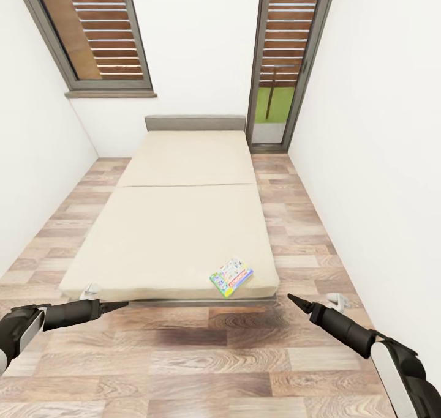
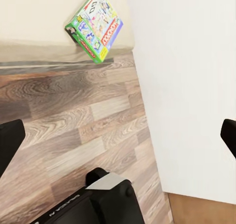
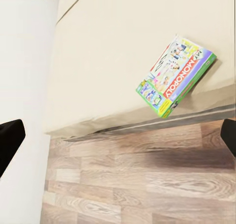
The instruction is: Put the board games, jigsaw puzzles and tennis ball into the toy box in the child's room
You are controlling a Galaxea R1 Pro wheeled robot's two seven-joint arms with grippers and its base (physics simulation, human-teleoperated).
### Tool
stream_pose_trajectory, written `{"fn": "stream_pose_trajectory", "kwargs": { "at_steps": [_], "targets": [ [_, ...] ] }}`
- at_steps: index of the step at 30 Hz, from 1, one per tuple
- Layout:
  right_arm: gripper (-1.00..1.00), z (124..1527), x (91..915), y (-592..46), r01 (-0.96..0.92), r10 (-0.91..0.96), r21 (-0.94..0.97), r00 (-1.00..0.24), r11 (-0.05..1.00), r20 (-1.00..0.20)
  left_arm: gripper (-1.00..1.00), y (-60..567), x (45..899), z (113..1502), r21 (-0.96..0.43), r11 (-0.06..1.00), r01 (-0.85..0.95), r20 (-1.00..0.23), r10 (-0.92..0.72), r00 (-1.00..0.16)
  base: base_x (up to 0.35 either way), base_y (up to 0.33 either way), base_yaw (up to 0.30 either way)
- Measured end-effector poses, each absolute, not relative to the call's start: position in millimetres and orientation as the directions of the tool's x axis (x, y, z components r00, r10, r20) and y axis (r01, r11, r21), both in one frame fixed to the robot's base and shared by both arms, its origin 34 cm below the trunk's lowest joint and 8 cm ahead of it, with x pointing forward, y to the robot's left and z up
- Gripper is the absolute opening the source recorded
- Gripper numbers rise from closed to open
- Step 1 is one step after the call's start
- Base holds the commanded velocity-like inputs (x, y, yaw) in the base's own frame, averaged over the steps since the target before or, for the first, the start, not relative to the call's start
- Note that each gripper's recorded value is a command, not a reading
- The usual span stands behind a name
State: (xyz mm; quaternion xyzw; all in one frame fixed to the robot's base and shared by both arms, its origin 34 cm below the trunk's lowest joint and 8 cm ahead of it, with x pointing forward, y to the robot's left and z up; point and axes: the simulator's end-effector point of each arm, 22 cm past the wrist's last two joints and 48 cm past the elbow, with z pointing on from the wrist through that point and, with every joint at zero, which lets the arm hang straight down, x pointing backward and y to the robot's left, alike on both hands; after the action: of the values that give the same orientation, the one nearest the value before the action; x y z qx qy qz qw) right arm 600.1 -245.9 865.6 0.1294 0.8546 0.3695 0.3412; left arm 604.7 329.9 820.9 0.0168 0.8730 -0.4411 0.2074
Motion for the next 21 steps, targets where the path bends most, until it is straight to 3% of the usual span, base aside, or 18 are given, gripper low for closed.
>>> {"fn": "stream_pose_trajectory", "kwargs": {
  "at_steps": [21],
  "targets": [
    [1.0, 888, 605, -247, -0.07, 0.482, 0.728, -0.706, 0.682, -0.519, 1.0, 325, 610, 845, -0.772, 0.584, 0.252, -0.413, -0.158, -0.897, 0.048, -0.043, 0.0]
  ]
}}
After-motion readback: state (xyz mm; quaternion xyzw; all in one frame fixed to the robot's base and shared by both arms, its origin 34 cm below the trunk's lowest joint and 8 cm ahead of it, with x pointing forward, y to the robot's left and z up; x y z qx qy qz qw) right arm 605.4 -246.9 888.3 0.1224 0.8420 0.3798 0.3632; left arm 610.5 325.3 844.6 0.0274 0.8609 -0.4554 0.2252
